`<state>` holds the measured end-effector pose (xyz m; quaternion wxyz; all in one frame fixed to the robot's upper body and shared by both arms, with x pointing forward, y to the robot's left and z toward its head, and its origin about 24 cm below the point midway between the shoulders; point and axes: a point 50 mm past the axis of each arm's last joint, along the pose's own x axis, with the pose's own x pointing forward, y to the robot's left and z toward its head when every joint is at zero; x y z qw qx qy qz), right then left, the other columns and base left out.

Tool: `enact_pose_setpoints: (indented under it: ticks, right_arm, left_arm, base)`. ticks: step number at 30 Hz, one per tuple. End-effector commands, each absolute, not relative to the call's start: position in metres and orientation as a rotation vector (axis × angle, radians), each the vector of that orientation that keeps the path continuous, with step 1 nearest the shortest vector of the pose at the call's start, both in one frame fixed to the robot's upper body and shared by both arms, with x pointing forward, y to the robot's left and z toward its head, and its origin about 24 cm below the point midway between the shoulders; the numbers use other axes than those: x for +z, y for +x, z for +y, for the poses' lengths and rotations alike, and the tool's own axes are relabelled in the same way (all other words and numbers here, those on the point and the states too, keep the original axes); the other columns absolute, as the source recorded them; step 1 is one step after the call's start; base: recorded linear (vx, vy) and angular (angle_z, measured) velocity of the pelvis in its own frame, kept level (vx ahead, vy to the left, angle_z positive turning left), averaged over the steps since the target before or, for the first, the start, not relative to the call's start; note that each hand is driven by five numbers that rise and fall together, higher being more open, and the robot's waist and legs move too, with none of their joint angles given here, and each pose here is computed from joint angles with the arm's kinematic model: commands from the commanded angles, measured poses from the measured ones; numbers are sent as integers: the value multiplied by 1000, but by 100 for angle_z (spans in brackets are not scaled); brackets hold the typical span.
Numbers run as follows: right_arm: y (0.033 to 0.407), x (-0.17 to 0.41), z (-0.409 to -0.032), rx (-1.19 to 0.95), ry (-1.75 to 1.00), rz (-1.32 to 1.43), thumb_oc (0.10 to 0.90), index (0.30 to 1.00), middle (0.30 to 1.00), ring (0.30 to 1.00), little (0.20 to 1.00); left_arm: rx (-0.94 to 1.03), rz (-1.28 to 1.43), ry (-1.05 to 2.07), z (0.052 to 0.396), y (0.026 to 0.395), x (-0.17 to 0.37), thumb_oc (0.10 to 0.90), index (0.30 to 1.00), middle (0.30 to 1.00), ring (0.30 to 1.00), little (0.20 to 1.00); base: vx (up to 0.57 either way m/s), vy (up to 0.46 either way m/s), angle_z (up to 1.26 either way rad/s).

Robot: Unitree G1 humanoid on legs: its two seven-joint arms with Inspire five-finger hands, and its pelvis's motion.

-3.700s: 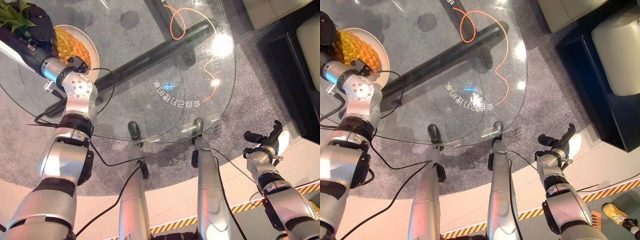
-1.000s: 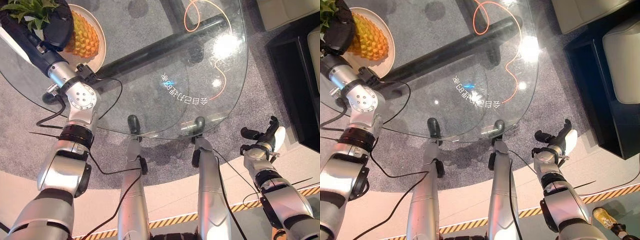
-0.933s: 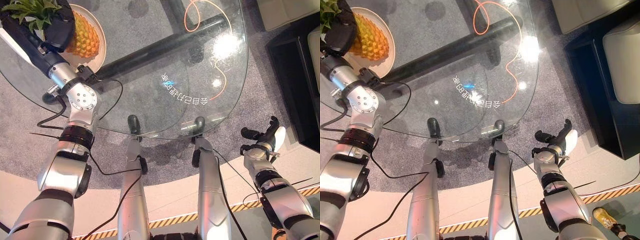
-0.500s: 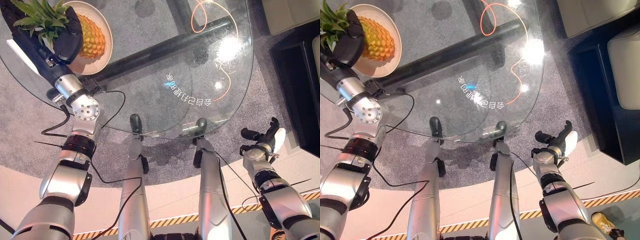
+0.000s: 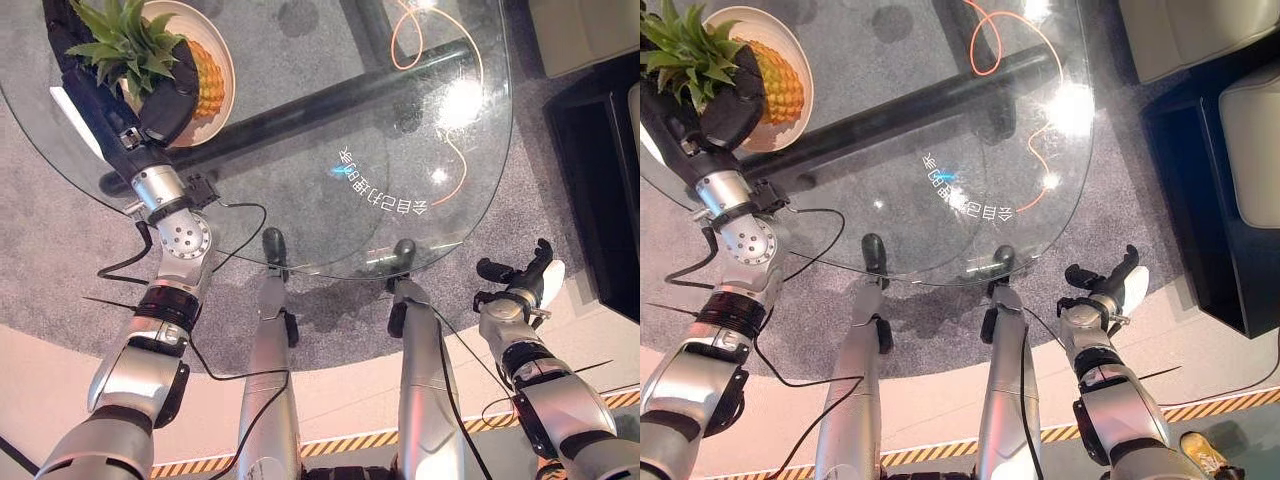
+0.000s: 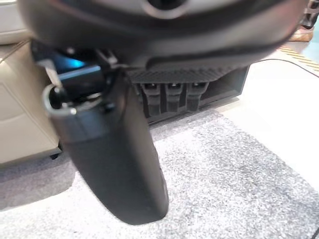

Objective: Pick up the fruit to the plate

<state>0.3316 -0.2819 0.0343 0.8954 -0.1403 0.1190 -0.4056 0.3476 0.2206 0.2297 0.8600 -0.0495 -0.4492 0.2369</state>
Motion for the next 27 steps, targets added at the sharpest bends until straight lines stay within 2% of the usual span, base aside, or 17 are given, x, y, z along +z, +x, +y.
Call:
enact_pose_setpoints:
  ticks: [1,17,22,27]
  right_arm:
    - [301,19,-310,-1004,-313,281,800,900,900,900,900]
    - [290,7,-313,-1014,-304,312,800,900,900,900,900]
    - [282,-3,-312,-1019,-308,344,800,900,900,900,900]
    - [261,-24,-314,-1023,-294,416,800,900,900,900,900]
  left_arm:
    - [422,-1259,-205,214,323,276,800,900,900,900,900]
    - [400,-1377,-213,209,304,296,800,900,900,900,900]
    - [334,-1199,-253,219,315,287,800,900,900,900,900]
    - [372,-959,-331,248,325,243,800,900,900,900,900]
  base:
    - [0,-18,4]
    - [-4,-13,2]
    - [-4,-13,1]
    - [-2,-42,1]
